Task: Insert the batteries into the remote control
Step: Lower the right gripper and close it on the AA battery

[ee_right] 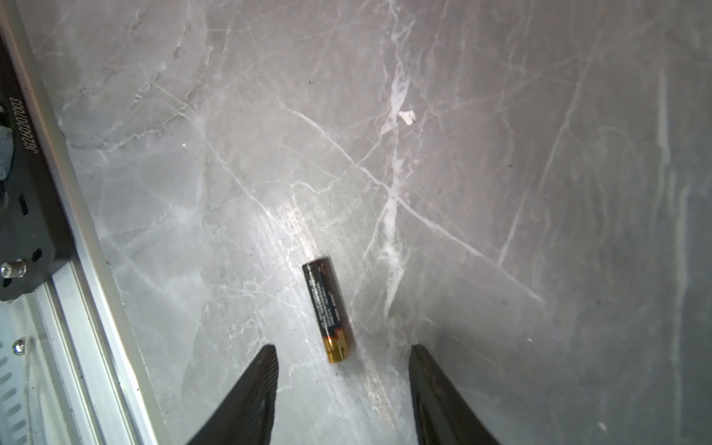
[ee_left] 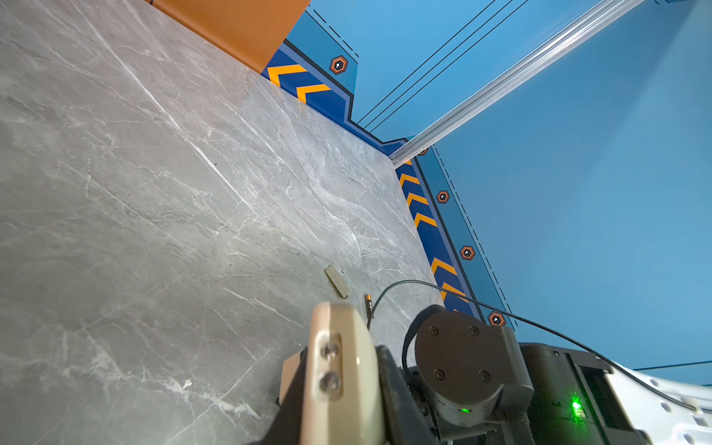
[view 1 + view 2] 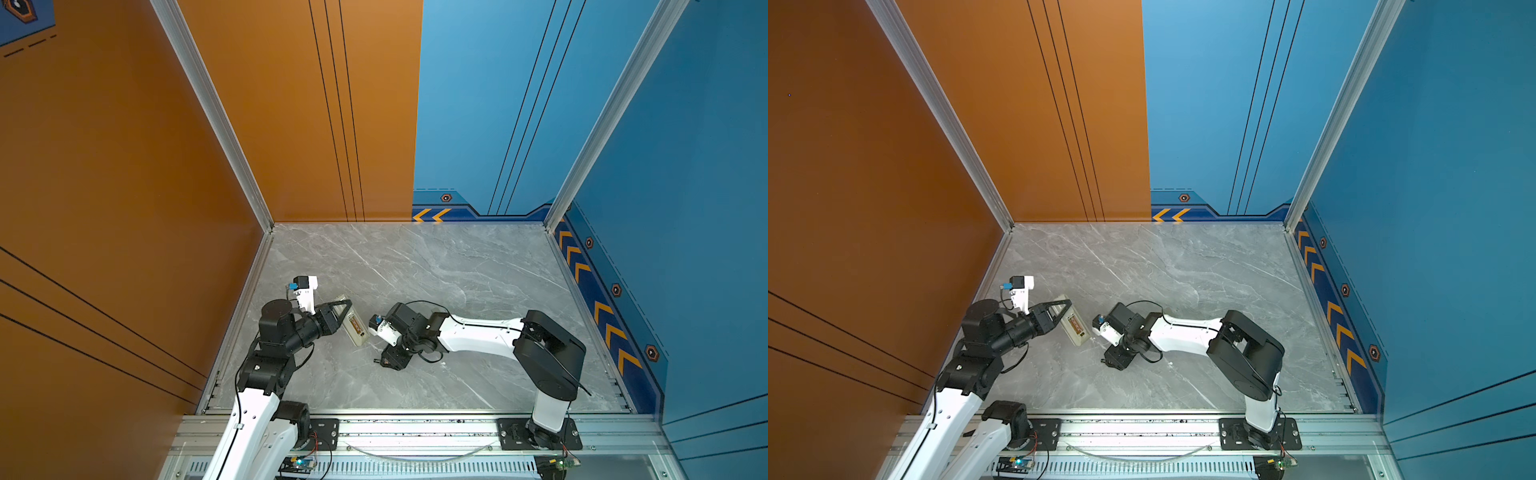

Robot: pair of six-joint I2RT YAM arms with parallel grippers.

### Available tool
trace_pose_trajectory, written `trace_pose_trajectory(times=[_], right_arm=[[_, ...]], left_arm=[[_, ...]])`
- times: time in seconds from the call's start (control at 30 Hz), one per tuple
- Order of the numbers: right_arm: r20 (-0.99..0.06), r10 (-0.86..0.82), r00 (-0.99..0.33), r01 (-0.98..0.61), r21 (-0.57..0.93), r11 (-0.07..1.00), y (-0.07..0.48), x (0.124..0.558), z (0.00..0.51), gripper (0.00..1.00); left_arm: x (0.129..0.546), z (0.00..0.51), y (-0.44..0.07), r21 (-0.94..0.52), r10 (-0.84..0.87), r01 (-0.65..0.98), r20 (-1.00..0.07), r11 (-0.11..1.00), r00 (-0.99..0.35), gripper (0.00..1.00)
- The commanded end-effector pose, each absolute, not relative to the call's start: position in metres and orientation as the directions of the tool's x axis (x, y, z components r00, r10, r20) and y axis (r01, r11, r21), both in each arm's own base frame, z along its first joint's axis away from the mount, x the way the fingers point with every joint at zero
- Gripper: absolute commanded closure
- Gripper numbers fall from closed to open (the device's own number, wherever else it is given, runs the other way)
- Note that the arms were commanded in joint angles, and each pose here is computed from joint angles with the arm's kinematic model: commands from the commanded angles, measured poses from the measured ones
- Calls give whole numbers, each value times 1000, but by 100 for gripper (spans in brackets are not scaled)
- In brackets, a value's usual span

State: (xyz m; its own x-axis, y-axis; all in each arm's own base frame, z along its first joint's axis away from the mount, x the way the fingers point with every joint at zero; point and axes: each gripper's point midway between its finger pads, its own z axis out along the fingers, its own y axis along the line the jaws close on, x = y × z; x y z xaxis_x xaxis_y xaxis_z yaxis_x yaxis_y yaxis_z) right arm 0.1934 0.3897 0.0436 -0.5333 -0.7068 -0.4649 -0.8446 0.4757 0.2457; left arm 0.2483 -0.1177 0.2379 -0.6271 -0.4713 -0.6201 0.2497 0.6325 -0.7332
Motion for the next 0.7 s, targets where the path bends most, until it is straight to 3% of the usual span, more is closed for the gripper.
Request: trace_pose_trajectory(times=[0.0,0.67], right_arm=[[-430,-722,-542,-839,226,495,390,193,38,50],[-372,-786,-493,-868,145,476,390,185,28,60]], left_arm=[[248,250,-112,-727,-486,244,-632,642,-604,100],[245,260,-111,-740,-505,252,-627,623,-593,100]])
